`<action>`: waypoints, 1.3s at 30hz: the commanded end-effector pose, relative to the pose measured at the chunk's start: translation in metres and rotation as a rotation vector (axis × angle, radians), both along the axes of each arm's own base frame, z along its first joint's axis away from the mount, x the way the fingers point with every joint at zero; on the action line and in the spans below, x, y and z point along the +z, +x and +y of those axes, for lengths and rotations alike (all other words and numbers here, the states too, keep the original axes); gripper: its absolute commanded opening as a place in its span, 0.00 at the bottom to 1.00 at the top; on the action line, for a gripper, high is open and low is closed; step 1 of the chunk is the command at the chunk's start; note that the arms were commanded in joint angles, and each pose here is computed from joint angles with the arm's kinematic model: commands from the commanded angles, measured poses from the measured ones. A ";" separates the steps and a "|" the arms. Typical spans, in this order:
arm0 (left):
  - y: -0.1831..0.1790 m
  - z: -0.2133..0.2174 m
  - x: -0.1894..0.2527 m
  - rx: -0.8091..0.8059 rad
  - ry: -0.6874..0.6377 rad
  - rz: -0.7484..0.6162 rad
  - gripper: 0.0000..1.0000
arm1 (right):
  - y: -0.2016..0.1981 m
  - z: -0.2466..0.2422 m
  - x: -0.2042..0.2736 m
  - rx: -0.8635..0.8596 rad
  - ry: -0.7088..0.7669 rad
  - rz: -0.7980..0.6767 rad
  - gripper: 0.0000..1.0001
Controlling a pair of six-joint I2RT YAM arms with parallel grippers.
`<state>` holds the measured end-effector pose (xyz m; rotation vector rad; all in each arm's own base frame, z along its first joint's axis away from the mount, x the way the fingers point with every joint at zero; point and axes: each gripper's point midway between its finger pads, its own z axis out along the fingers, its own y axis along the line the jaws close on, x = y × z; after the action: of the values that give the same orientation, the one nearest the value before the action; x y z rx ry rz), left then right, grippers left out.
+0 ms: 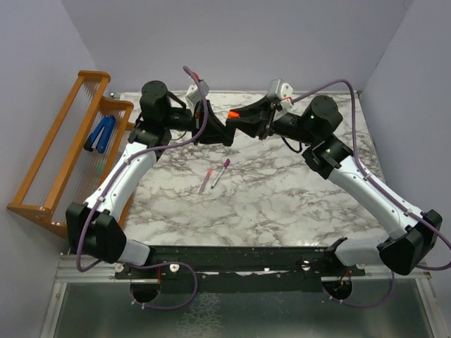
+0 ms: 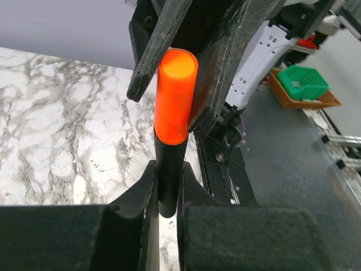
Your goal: Insert the pens into the pen caps
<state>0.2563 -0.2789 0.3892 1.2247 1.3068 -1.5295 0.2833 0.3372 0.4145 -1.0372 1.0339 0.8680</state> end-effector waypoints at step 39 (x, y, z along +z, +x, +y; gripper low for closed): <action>0.059 0.122 -0.302 1.065 1.006 0.432 0.00 | 0.018 -0.110 -0.124 -0.662 -0.194 0.536 0.77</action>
<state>0.3150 -0.1990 0.1343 0.5089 2.3696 -0.6155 0.3229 0.2498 0.3139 -0.6406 1.7397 0.5066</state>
